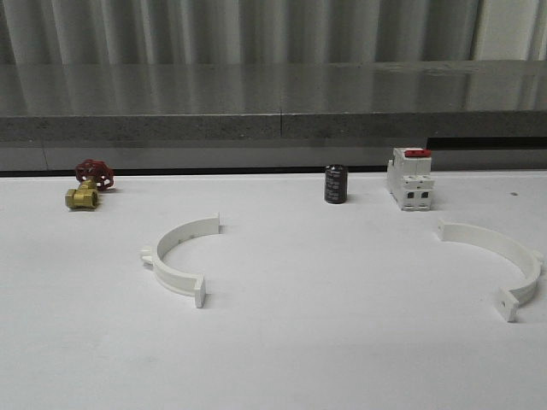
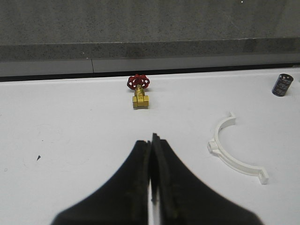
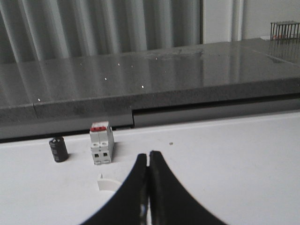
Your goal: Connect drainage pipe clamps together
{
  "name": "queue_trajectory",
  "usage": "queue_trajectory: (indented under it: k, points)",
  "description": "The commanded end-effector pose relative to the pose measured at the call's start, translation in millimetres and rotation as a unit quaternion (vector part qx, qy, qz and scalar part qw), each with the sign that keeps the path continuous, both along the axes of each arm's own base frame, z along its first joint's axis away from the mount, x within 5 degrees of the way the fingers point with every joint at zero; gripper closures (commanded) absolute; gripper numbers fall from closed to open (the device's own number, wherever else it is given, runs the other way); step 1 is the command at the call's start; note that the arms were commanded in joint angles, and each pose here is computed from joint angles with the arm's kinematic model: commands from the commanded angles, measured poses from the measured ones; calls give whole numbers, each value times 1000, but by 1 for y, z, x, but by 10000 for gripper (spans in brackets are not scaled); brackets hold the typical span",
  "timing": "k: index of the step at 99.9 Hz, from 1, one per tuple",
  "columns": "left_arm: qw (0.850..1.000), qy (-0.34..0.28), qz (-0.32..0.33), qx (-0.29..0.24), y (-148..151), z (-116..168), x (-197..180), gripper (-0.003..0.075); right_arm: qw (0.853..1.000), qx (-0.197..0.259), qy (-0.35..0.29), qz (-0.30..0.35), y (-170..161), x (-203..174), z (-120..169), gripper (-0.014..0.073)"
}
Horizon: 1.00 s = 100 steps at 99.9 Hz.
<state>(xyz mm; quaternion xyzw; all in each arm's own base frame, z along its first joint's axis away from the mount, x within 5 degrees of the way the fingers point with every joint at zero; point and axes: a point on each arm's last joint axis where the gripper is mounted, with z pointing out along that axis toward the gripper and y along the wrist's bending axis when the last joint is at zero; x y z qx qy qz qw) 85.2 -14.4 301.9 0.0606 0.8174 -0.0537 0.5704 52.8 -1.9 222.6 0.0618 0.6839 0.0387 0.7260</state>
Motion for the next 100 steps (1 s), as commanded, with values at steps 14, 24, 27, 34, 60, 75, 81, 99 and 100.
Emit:
queue_trajectory:
  k: [14,24,27,34,60,75,81,99,100]
  points:
    - [999,-41,2,-14,0,13,2,741,995,13,102,-1,0,7,54,662]
    - [999,-41,2,-14,0,13,2,741,981,16,195,0,0,19,69,662]
    - [999,-41,2,-14,0,13,2,741,975,17,221,0,-1,23,75,662]
    - [999,-41,2,-14,0,13,2,741,960,19,280,0,-1,36,82,662]
    - [999,-41,2,-14,0,13,2,741,930,25,366,1,-3,84,92,661]
    - [999,-41,2,-14,0,13,2,741,917,26,398,0,-3,96,82,641]
    - [999,-41,2,-14,0,13,2,741,913,27,408,0,-3,99,79,580]
    - [999,-41,2,-14,0,13,2,741,907,27,421,0,-4,105,74,273]
    - [999,-41,2,-14,0,13,2,741,907,27,421,0,-4,106,74,260]
